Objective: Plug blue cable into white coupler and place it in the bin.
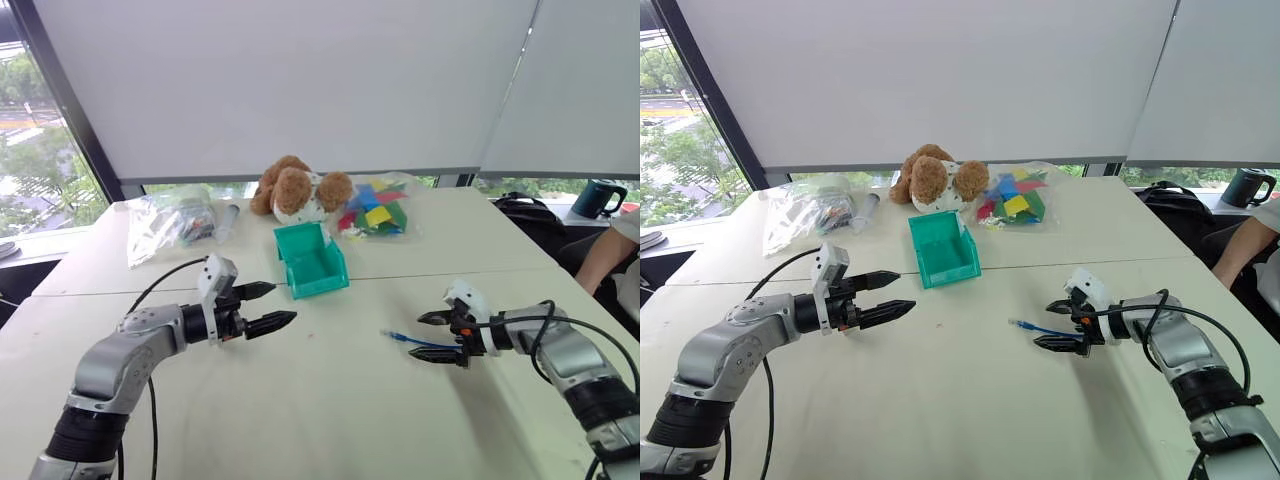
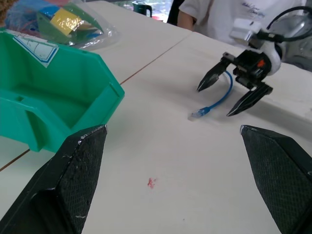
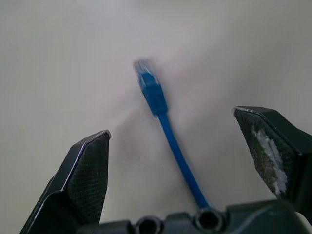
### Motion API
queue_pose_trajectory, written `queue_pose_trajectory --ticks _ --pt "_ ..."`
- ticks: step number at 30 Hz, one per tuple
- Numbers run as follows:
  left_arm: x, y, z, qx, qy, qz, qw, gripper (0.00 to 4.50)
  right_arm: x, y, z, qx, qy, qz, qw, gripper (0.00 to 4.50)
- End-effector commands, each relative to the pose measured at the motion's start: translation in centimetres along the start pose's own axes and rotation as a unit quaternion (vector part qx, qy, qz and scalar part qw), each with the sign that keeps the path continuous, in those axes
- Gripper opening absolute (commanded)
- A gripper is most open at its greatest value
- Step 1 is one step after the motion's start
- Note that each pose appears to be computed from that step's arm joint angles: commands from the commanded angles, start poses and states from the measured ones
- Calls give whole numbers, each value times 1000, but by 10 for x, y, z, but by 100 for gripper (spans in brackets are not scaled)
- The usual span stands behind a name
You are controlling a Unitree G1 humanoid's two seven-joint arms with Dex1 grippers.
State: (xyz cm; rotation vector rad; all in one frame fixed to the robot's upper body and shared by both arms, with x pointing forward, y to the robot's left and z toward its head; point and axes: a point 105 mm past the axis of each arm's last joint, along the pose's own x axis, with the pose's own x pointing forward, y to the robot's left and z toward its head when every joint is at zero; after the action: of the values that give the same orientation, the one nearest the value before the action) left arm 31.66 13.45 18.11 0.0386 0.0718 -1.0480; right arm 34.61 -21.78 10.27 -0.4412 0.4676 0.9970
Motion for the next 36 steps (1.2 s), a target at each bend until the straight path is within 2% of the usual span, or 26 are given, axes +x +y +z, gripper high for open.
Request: queue_pose_trajectory --ticks 1,4,11,14,18,23,27,31,33,36 --pt "-6 1 11 25 -8 6 1000 450 1 -2 -8 -9 20 9 1000 442" --pt "-7 2 12 26 -9 9 1000 450 4 0 -14 -11 31 20 999 362" --pt "-8 3 14 31 -12 14 999 450 6 4 -14 -54 49 35 997 11" --pt "-9 5 13 35 -10 19 999 450 6 15 -5 -98 58 64 991 4" --pt "-10 6 12 31 -10 19 999 450 11 37 39 -161 20 114 980 4" --pt "-4 -3 3 25 7 -11 1000 450 45 68 72 -220 -4 177 959 4" --pt "1 -7 -4 38 30 -32 998 450 83 72 76 -253 16 175 952 4" --pt "6 -12 -10 55 46 -52 996 450 103 64 67 -295 56 153 941 4" --pt "8 -17 -20 68 69 -70 993 450 107 66 72 -302 46 152 940 4" --pt "9 -22 -30 66 81 -92 990 450 99 67 74 -303 40 157 939 90"
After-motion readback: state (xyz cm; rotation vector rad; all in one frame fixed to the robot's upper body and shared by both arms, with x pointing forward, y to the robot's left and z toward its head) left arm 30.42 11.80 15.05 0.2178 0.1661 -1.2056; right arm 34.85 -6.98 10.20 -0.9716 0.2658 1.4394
